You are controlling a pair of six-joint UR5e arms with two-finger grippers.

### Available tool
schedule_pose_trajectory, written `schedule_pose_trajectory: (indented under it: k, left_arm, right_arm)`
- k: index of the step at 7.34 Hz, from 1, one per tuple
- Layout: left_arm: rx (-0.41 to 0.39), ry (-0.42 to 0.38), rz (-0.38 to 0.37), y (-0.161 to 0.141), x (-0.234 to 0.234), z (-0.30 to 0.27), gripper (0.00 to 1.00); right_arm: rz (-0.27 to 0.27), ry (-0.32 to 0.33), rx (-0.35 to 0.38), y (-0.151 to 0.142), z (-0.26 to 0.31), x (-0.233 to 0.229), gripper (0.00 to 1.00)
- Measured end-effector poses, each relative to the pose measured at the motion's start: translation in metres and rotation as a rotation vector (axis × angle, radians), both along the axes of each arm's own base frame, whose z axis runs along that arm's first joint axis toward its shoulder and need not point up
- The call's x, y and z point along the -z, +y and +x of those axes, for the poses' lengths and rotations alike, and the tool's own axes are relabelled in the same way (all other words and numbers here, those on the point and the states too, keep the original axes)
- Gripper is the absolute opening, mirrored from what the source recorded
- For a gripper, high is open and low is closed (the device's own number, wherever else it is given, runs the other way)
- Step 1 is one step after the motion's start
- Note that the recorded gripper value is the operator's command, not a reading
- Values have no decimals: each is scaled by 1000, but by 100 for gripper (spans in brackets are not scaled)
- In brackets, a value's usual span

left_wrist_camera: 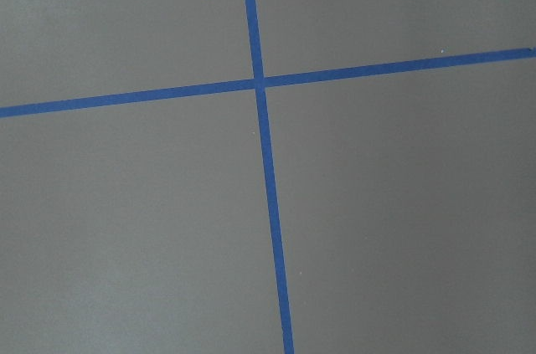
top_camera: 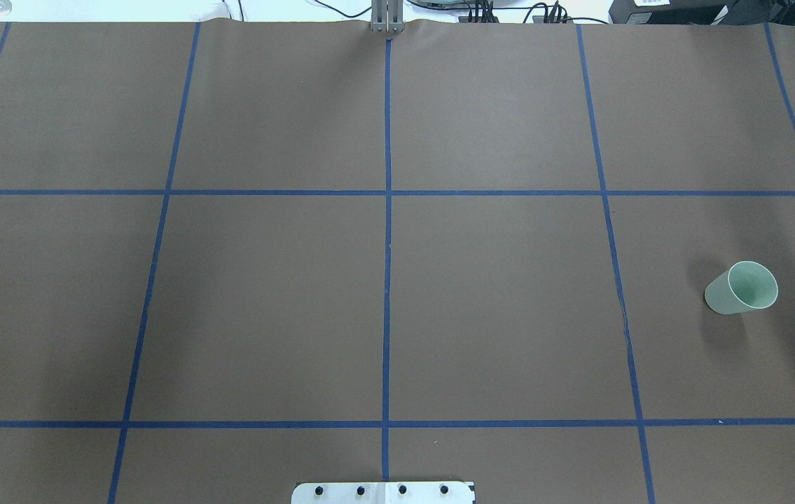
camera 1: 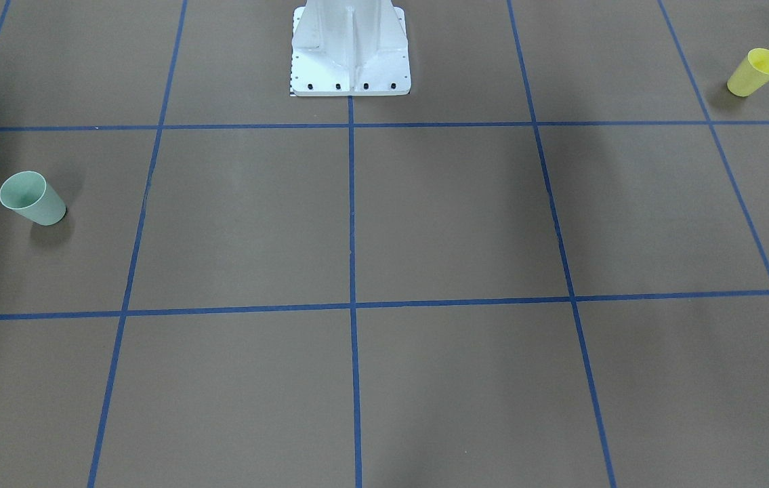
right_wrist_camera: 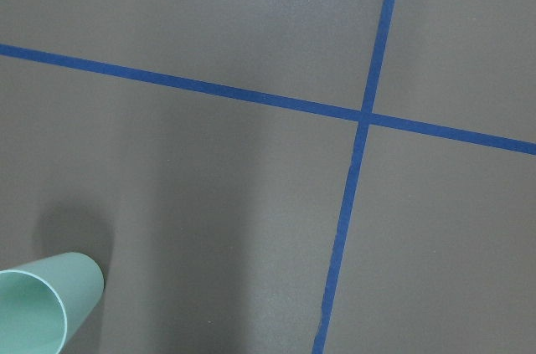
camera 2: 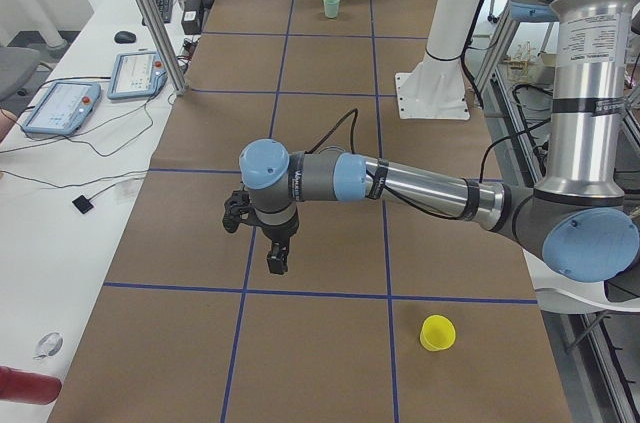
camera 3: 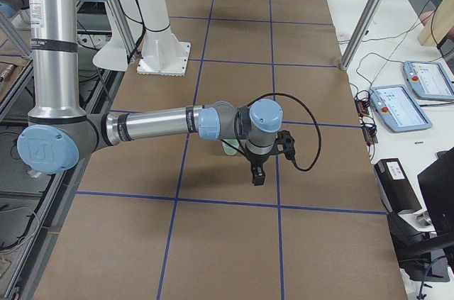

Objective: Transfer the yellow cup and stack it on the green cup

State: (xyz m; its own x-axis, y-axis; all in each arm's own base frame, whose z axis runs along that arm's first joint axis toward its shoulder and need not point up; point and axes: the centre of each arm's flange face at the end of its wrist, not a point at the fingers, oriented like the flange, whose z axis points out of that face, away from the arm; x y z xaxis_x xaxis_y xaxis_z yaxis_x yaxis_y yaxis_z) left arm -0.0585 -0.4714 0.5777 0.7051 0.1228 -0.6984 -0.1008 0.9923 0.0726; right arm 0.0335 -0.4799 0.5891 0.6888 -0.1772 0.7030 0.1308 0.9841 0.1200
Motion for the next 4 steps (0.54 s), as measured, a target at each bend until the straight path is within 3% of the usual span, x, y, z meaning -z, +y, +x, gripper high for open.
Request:
schedule_pose_trajectory:
  k: [4]
  left_arm:
    - [2, -1, 16, 18, 9, 0, 100]
  right_arm:
    - [4, 11, -4, -4, 0, 3, 100]
